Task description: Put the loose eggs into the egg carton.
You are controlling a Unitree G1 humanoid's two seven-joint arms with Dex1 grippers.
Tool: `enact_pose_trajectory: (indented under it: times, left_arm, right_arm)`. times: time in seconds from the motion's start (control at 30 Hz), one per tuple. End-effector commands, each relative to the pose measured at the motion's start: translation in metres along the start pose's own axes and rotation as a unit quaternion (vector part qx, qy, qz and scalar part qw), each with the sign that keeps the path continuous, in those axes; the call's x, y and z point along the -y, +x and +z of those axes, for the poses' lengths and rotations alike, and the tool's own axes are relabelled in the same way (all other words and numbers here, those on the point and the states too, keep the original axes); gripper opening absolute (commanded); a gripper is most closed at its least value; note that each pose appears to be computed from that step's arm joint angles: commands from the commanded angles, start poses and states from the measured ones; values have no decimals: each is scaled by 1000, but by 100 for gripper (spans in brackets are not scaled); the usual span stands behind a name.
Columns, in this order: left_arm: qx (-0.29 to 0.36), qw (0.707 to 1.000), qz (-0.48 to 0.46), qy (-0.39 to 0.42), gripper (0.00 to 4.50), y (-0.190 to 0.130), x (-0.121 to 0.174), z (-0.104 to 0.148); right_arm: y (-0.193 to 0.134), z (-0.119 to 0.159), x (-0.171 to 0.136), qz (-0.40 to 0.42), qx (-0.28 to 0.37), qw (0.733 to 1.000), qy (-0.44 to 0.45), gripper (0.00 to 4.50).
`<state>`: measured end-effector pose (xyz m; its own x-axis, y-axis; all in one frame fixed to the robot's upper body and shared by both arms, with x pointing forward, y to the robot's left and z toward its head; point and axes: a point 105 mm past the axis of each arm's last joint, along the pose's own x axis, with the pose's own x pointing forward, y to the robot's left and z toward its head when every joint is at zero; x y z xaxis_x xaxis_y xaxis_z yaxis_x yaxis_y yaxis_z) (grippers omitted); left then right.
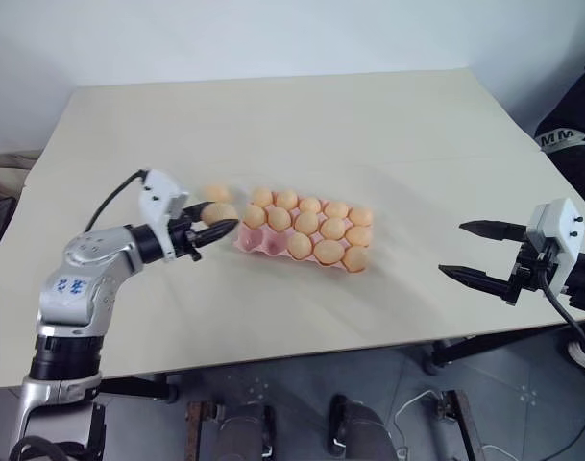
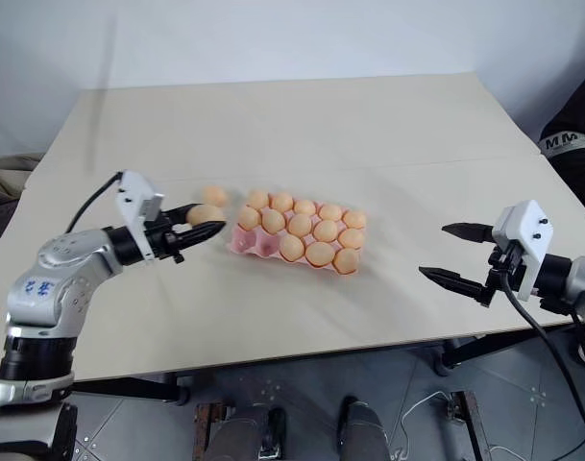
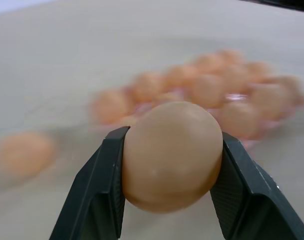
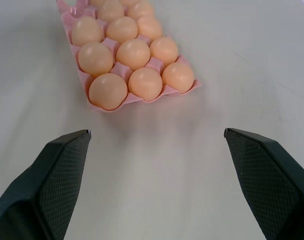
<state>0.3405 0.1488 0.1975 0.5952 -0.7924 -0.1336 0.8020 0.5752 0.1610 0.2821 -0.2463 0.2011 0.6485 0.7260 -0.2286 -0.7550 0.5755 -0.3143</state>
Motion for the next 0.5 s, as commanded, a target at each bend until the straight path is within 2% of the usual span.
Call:
enact_pose_trajectory:
  times: [0.03, 0.23, 0.5]
  left_arm:
    - [5, 999, -48, 6, 193, 13, 11, 9]
    - [-17, 996, -86, 0, 193, 41, 15, -8]
    - [-30, 996, -84, 2, 193, 53, 13, -19]
  right_arm:
    - [-2, 12, -3, -3, 21, 999, -24, 450]
    - [-11, 11, -8, -25, 26, 999, -23, 450]
    - [-21, 4, -15, -48, 17, 999, -15, 450]
